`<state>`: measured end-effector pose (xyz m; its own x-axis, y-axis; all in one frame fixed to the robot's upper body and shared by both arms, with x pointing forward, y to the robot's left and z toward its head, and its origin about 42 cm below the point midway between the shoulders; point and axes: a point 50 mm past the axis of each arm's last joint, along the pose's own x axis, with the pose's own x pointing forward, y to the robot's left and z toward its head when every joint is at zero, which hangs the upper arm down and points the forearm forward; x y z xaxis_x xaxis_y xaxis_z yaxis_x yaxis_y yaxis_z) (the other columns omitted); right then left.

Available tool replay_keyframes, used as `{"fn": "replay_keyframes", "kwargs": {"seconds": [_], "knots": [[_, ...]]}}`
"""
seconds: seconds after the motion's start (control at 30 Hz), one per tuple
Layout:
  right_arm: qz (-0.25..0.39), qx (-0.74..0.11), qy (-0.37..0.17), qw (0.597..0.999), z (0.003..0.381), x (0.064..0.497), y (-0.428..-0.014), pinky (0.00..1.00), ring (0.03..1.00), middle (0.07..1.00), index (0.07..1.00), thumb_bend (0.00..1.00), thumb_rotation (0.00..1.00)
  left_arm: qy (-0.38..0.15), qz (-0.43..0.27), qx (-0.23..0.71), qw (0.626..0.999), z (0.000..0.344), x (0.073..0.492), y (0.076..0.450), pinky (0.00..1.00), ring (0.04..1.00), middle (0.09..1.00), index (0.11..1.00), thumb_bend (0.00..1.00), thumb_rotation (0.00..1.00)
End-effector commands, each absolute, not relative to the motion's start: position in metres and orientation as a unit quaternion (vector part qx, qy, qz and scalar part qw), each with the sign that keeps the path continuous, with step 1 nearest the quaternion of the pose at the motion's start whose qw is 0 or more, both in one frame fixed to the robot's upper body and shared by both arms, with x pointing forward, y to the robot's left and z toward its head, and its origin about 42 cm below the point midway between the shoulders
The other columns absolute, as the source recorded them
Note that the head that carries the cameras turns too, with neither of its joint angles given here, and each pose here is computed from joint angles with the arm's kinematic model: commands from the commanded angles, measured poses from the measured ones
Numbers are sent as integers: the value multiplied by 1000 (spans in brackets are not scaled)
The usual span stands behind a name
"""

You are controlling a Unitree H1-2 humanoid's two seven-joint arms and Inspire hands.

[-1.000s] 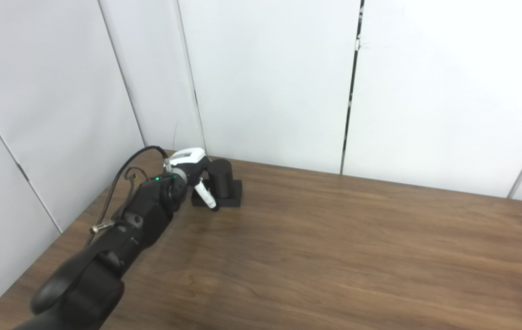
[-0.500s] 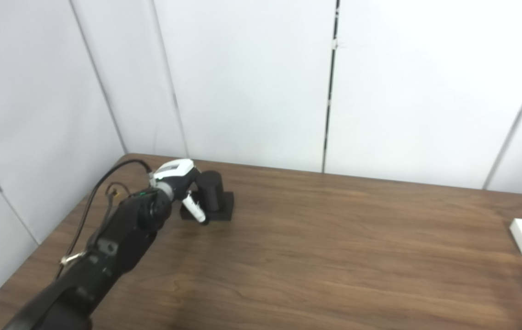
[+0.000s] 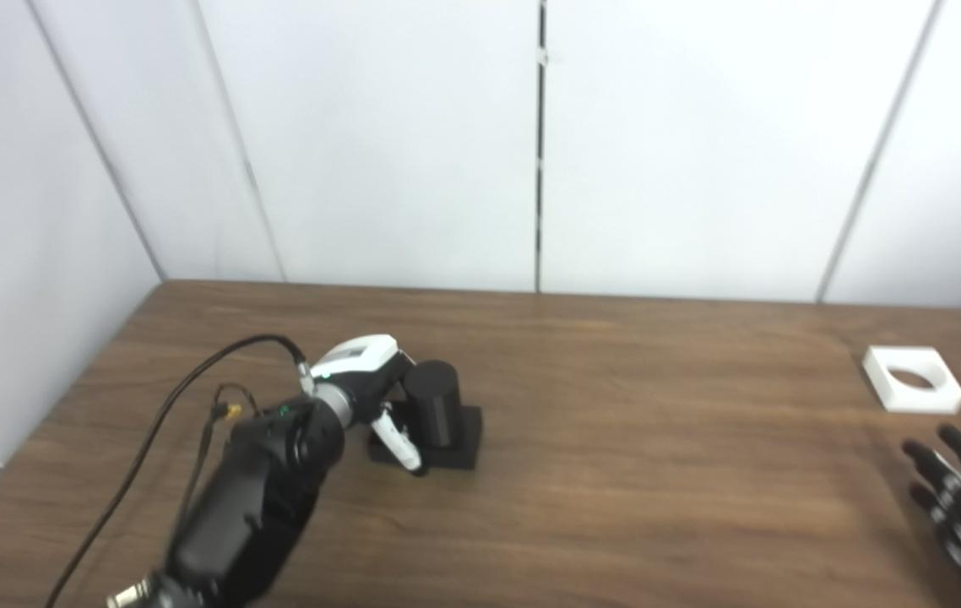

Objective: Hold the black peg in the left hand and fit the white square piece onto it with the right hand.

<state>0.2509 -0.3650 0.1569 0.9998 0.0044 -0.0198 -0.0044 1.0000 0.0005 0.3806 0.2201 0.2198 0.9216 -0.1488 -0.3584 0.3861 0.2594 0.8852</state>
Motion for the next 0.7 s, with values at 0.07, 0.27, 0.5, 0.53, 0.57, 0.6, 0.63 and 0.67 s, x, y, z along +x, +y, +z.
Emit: {"fn": "replay_keyframes", "kwargs": {"seconds": [0.07,0.27,0.5,0.53,0.57,0.6,0.63,0.67], "knots": [[14,7,-11,1000,165,263,-348,1000,999,923,1000,596,1000,96,-170,589,784,218,357,193,927,878,796,485,524,58],[20,4,-14,1000,166,269,-335,1000,1000,937,1000,593,1000,87,-161,569,802,210,321,159,949,903,804,483,524,54],[14,8,-17,1000,169,273,-323,1000,1000,932,1000,575,1000,63,-193,576,792,208,297,129,987,883,786,483,524,55],[13,9,-18,1000,169,273,-322,1000,1000,931,1000,575,1000,61,-196,574,792,206,294,125,982,878,785,483,524,55],[13,11,-17,1000,169,272,-321,1000,1000,932,1000,577,1000,62,-199,574,792,205,292,123,974,875,781,483,524,55],[13,13,-16,1000,169,272,-321,1000,1000,935,1000,579,1000,63,-201,574,791,204,290,120,972,882,783,483,524,56],[13,13,-15,1000,168,272,-320,1000,1000,936,1000,581,1000,65,-203,573,791,202,288,117,972,889,785,484,524,58],[11,12,-15,1000,168,271,-318,1000,1000,930,1000,579,1000,67,-204,571,792,201,285,114,968,894,784,484,525,59]]}}
